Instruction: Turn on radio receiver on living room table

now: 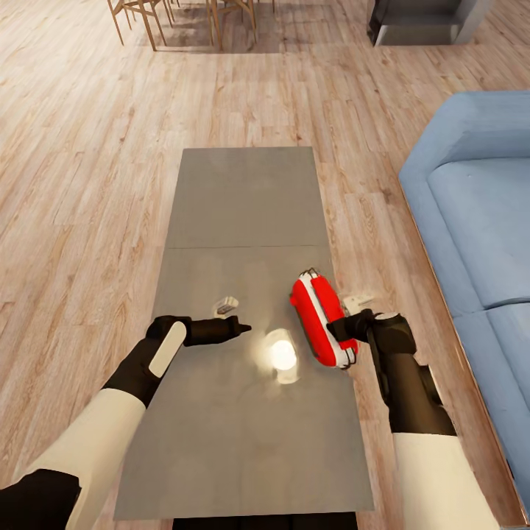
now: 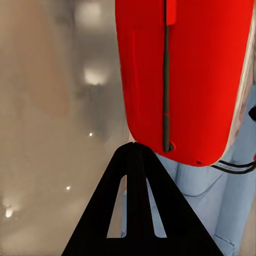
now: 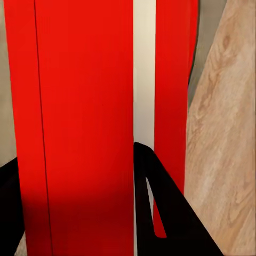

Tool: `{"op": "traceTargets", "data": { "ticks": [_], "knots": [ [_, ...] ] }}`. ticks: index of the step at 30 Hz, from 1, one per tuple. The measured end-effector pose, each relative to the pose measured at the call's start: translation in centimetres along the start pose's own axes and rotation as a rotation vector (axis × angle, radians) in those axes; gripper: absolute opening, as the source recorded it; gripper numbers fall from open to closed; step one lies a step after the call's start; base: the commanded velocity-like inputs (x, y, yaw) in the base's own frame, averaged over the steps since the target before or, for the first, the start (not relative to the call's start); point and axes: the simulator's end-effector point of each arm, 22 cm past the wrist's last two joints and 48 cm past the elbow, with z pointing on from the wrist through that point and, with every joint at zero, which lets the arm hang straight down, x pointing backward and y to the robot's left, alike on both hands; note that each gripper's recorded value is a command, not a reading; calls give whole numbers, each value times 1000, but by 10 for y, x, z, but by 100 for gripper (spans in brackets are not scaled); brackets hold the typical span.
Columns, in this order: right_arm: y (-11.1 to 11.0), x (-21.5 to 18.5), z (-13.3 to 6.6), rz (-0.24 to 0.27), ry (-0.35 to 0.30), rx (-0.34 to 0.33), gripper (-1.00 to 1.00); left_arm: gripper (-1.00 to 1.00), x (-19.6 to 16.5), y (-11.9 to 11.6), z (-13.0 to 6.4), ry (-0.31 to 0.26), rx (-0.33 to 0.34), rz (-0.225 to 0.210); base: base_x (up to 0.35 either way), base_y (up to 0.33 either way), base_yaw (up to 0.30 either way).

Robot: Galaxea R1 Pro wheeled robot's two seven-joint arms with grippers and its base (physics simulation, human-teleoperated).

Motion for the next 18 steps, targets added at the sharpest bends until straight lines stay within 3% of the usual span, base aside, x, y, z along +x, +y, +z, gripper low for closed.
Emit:
{"op": "traceTargets", "data": {
  "ticks": [4,6,18],
  "knots": [
    [22,-11,2,-83,-5,14,-100,-100,0,0,0,2,-1,1,0,0,0],
    [30,-12,2,-80,-6,-3,-100,-100,0,1,0,2,-3,1,0,0,0],
    [27,-12,2,-93,-4,10,-100,-100,0,-2,0,3,1,2,0,0,0]
  ]
}}
